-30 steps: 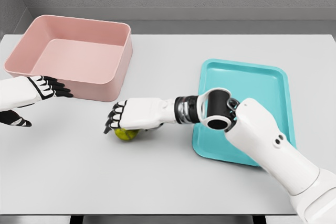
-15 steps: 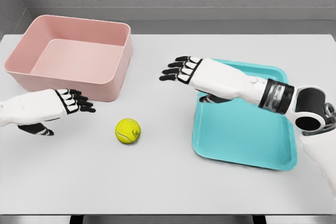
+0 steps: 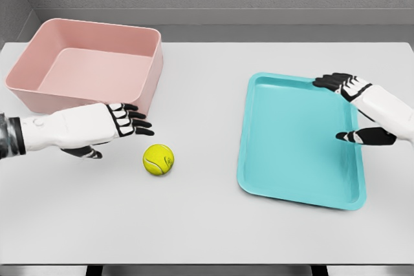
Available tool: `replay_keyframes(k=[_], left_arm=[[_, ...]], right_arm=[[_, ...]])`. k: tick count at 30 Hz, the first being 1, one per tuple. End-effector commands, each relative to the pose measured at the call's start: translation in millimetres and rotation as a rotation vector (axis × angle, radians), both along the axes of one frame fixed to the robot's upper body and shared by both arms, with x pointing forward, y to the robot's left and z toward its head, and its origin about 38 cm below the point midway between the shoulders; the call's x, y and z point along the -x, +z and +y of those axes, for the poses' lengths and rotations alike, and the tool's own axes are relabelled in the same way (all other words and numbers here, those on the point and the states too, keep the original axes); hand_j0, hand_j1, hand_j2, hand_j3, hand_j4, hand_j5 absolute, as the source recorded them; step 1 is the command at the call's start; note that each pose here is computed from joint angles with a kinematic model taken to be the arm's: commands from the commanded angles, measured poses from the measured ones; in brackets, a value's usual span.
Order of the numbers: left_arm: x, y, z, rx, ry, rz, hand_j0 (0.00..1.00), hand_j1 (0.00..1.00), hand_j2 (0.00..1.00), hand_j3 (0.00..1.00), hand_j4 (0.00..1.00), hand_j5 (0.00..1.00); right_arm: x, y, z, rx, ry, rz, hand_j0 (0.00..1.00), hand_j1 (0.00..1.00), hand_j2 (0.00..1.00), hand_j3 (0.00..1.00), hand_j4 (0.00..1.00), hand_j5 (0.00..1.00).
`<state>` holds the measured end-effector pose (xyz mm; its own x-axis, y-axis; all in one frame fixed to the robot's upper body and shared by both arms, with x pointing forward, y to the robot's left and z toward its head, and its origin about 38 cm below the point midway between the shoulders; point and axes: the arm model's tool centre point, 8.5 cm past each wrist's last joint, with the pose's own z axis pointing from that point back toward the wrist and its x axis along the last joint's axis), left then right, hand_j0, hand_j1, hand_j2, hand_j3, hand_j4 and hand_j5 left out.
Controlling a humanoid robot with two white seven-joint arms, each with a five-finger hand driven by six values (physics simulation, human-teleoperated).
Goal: Put the tennis from the blue tray into the pink basket with both arms
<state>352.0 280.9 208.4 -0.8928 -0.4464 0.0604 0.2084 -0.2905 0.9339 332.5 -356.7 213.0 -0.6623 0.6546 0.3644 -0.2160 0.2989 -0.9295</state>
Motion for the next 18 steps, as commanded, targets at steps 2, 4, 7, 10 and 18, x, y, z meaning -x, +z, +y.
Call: replay_keyframes(k=[2, 4, 7, 10, 18], left_arm=[[4.2, -13.2, -18.3, 0.016, -0.042, 0.033, 1.00, 1.00, 1.00, 1.00, 1.00, 1.00], [2.7, -15.2, -29.3, 0.014, -0.073, 0.039, 1.00, 1.00, 1.00, 1.00, 1.00, 1.00], [1.7, -15.4, -35.9, 0.015, -0.090, 0.039, 1.00, 1.00, 1.00, 1.00, 1.00, 1.00], [1.5, -17.3, -45.7, 0.010, -0.120, 0.045, 1.00, 1.00, 1.00, 1.00, 1.00, 1.00], [-6.3, -21.8, -54.1, 0.000, -0.134, 0.056, 1.00, 1.00, 1.00, 1.00, 1.00, 1.00]], right_arm=[[0.1, 1.4, -1.5, -0.021, -0.005, -0.003, 1.00, 1.00, 1.00, 1.00, 1.00, 1.00], [0.0, 1.4, -2.2, -0.022, -0.007, -0.003, 1.00, 1.00, 1.00, 1.00, 1.00, 1.00], [-0.1, 1.0, -2.5, -0.022, -0.008, -0.001, 1.00, 1.00, 1.00, 1.00, 1.00, 1.00], [-0.2, 0.5, -2.8, -0.021, -0.009, 0.000, 1.00, 1.00, 1.00, 1.00, 1.00, 1.00], [-0.8, -0.8, -2.1, -0.029, -0.011, 0.001, 1.00, 1.00, 1.00, 1.00, 1.00, 1.00]])
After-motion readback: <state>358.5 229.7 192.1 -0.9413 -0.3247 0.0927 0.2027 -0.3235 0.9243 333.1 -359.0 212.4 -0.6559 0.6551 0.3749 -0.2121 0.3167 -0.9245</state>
